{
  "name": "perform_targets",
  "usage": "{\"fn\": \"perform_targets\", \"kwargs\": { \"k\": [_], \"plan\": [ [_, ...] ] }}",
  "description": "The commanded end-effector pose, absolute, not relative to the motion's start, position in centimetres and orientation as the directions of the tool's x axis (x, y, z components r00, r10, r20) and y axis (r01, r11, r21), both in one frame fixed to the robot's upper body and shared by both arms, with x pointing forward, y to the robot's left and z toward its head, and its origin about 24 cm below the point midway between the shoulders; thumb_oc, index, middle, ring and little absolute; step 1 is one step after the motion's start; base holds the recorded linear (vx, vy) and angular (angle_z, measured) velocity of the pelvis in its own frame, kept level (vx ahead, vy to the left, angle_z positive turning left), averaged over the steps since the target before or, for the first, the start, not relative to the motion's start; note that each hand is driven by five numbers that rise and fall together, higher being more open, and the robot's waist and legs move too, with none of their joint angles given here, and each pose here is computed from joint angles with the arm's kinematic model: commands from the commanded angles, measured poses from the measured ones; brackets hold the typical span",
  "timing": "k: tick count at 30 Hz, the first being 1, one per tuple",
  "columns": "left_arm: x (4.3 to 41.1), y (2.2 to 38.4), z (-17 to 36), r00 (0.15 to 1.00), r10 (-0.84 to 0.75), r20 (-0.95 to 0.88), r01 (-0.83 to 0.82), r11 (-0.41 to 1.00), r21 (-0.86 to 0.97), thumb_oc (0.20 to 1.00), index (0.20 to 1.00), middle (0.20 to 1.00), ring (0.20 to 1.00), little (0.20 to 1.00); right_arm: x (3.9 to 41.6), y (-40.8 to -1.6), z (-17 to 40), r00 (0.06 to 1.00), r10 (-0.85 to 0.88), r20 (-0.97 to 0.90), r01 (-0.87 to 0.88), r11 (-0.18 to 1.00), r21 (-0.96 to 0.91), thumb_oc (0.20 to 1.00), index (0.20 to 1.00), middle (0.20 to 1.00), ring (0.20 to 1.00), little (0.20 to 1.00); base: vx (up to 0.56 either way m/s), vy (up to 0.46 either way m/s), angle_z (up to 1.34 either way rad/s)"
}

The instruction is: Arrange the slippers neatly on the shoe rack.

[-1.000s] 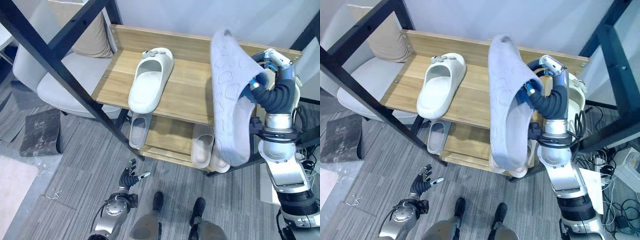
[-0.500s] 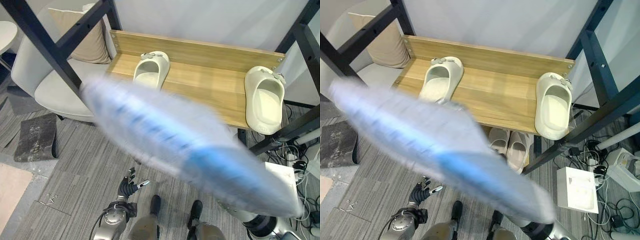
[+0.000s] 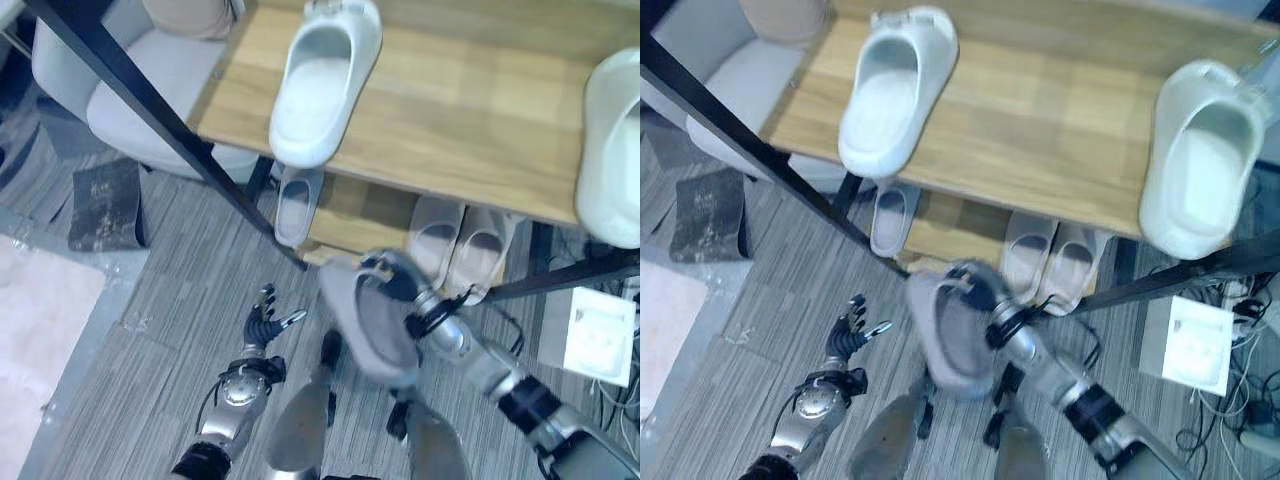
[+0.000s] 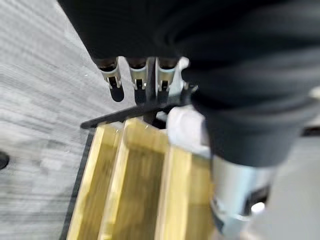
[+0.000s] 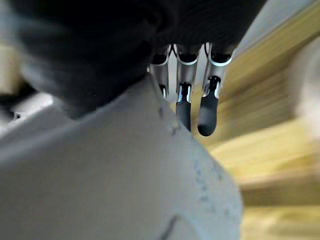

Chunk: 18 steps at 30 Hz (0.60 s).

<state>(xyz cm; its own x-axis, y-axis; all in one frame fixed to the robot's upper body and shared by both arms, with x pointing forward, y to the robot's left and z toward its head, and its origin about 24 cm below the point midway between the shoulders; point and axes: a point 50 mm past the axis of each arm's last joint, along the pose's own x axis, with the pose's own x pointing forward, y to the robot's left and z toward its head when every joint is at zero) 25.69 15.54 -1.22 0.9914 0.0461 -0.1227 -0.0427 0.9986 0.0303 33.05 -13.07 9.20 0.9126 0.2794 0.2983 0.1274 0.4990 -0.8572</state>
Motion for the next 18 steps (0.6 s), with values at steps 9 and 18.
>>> {"fn": "perform_targets", "kwargs": {
  "k": [9, 18],
  "plan": [
    [27.9, 12.2, 5.0, 0.969, -0.178, 0.173, 0.168, 0.983, 0.07, 1.0, 1.0, 1.0, 1.0, 1.0, 38.9, -14.4, 21.8, 0.687, 0.281, 0.67, 0.656, 0.157, -0.738, 0.2, 0.2, 0.2, 0.2, 0.2, -0.04, 0.008, 0.26],
    [28.2, 11.0, 5.7, 0.95, -0.24, 0.198, 0.224, 0.97, 0.099, 1.0, 1.0, 1.0, 1.0, 1.0, 40.6, -16.4, 24.0, 0.685, 0.18, 0.706, 0.717, 0.005, -0.697, 0.2, 0.2, 0.2, 0.2, 0.2, 0.01, -0.001, 0.16]
  ]
}}
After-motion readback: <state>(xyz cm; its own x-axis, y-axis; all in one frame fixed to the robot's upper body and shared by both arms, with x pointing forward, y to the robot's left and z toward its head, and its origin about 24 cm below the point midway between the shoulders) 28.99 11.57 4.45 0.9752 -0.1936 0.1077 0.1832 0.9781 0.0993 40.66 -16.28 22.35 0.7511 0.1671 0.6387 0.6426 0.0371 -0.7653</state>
